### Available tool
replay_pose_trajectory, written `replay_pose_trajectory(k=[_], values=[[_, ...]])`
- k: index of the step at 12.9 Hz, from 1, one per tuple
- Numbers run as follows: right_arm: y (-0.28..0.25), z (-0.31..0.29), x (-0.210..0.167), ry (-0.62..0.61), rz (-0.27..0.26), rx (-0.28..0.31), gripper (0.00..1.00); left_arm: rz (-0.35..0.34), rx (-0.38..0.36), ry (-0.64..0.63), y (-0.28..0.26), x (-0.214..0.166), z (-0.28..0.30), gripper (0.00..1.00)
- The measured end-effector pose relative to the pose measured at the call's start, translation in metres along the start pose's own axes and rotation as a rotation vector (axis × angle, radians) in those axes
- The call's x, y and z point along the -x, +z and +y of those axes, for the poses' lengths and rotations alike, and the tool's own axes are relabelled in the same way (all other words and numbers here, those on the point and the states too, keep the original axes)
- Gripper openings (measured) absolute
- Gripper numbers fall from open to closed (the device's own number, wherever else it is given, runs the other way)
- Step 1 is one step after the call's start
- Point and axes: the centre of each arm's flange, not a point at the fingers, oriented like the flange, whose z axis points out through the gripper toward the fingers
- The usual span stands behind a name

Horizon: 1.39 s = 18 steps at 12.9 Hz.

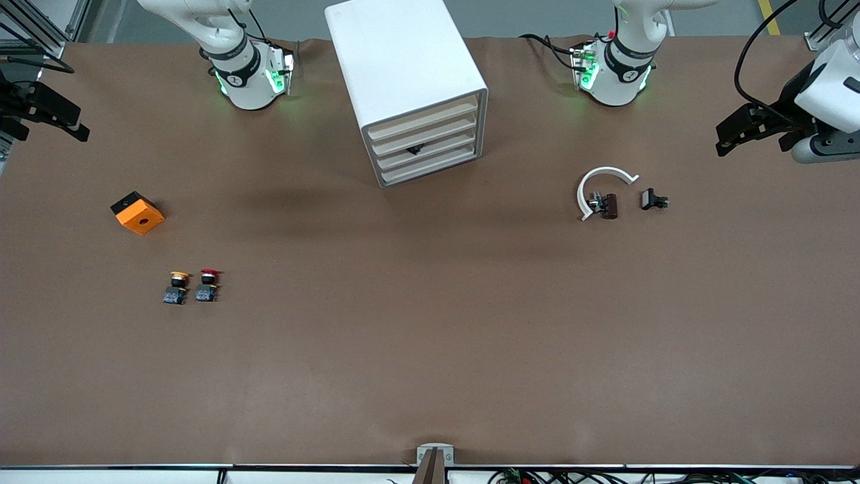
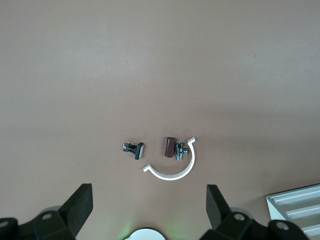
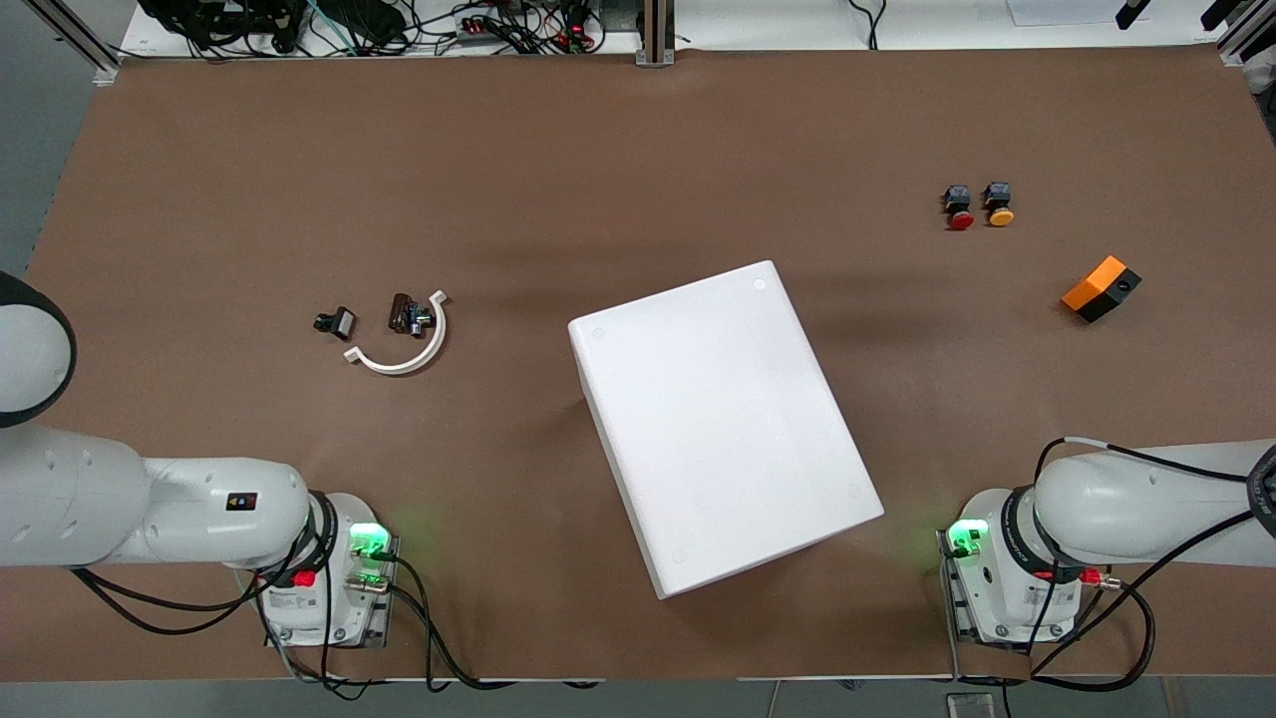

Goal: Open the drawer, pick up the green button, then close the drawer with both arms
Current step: 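Move the left gripper from rest toward the white drawer cabinet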

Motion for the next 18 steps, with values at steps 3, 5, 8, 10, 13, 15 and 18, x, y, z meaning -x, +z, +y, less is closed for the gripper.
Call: replay_pose_trajectory(k=[3, 5, 8, 10, 13, 15, 18], values=[[0.000, 0.000, 0.000, 0.000, 0.000, 0.000, 1.00, 0.002, 0.000, 0.000, -0.001, 0.000, 0.000, 1.00], [0.000, 0.000, 0.000, 0.000, 0.001, 0.000, 1.00, 0.004, 0.001, -0.001, -0.002, -0.001, 0.000, 1.00], [0.000, 0.000, 0.000, 0.000, 0.001, 0.000, 1.00, -0.019, 0.007, 0.000, 0.010, -0.014, 0.001, 1.00], [0.000, 0.000, 0.000, -0.001, 0.002, 0.001, 1.00, -0.060, 0.026, 0.002, 0.030, -0.026, 0.005, 1.00], [-0.001, 0.000, -0.001, -0.025, 0.008, 0.002, 1.00, -0.148, 0.067, -0.055, 0.072, -0.048, 0.013, 1.00], [-0.001, 0.000, -0.001, -0.032, 0.009, 0.002, 1.00, -0.228, 0.120, -0.133, 0.107, -0.063, 0.026, 1.00], [-0.001, 0.001, -0.001, -0.033, 0.010, 0.003, 1.00, -0.280, 0.171, -0.213, 0.150, -0.085, 0.047, 1.00]])
